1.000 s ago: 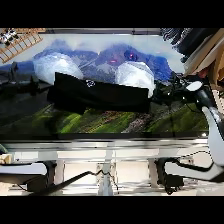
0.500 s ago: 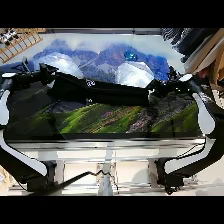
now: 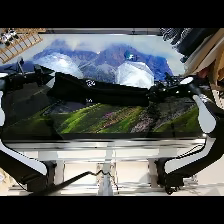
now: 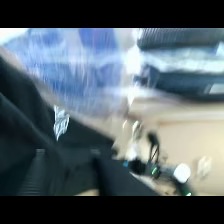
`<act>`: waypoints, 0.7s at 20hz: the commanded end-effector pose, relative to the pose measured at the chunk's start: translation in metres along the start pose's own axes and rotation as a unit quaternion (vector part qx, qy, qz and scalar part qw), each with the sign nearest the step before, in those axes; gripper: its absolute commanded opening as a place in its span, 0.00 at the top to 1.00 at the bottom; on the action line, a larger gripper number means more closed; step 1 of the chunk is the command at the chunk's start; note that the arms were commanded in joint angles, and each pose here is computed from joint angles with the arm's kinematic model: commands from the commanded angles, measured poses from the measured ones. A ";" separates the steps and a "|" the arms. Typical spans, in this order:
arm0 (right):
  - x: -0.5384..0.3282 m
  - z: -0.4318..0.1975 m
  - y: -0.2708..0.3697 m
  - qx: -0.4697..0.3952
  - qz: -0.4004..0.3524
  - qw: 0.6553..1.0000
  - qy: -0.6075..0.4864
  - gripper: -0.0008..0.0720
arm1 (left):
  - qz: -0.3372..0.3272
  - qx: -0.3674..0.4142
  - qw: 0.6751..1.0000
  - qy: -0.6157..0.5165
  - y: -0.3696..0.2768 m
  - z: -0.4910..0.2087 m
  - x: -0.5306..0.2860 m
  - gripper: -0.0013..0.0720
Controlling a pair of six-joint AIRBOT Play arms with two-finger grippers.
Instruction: Fold the clothes and pants, and hang the long-sleeved shirts on hangers.
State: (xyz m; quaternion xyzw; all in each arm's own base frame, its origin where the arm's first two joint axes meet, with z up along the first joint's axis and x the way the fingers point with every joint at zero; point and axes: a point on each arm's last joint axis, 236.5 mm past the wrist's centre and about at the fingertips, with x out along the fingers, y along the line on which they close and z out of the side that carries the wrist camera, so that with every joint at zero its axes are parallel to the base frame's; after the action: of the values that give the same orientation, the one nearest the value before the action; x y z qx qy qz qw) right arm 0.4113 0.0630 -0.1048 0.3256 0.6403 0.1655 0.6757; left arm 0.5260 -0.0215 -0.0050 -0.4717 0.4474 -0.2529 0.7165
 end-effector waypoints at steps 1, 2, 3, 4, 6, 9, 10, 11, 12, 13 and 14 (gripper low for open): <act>0.035 -0.001 0.018 -0.034 0.016 0.999 -0.001 0.80 | 0.064 0.061 0.995 0.054 0.007 -0.026 0.000 0.84; 0.036 -0.001 0.024 -0.056 0.010 0.998 0.001 0.97 | 0.083 0.079 0.990 0.076 0.008 -0.037 0.003 0.93; 0.030 -0.003 0.026 -0.086 -0.012 0.996 0.006 0.97 | 0.099 0.097 0.985 0.098 0.006 -0.048 0.006 0.98; 0.017 -0.008 0.021 -0.115 -0.048 0.992 0.014 0.97 | 0.120 0.119 0.978 0.124 0.006 -0.061 0.008 0.98; -0.031 -0.023 -0.008 -0.146 -0.162 0.975 0.033 0.97 | 0.182 0.151 0.955 0.181 0.015 -0.087 0.011 0.98; -0.122 -0.047 -0.046 -0.117 -0.276 0.954 0.015 0.97 | 0.197 0.188 0.931 0.242 0.004 -0.128 0.045 0.98; -0.151 -0.056 -0.053 -0.094 -0.292 0.952 -0.002 0.97 | 0.194 0.199 0.924 0.263 0.001 -0.146 0.063 0.98; -0.174 -0.064 -0.053 -0.072 -0.297 0.952 -0.021 0.97 | 0.191 0.207 0.916 0.286 0.001 -0.167 0.080 0.98; -0.194 -0.068 -0.047 -0.054 -0.295 0.953 -0.051 0.97 | 0.186 0.217 0.907 0.310 0.001 -0.186 0.094 0.98; -0.207 -0.070 -0.035 -0.053 -0.289 0.953 -0.075 0.98 | 0.183 0.228 0.898 0.328 0.000 -0.202 0.108 0.98; -0.213 -0.070 -0.016 -0.061 -0.273 0.955 -0.100 0.98 | 0.182 0.237 0.894 0.333 -0.001 -0.211 0.118 0.98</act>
State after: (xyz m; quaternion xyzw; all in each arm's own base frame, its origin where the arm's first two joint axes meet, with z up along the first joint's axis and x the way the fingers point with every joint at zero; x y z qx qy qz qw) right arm 0.3344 -0.0534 0.0045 0.0967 0.6519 0.0257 0.7517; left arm 0.4178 -0.1679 -0.0650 -0.1363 0.6496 -0.3333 0.6697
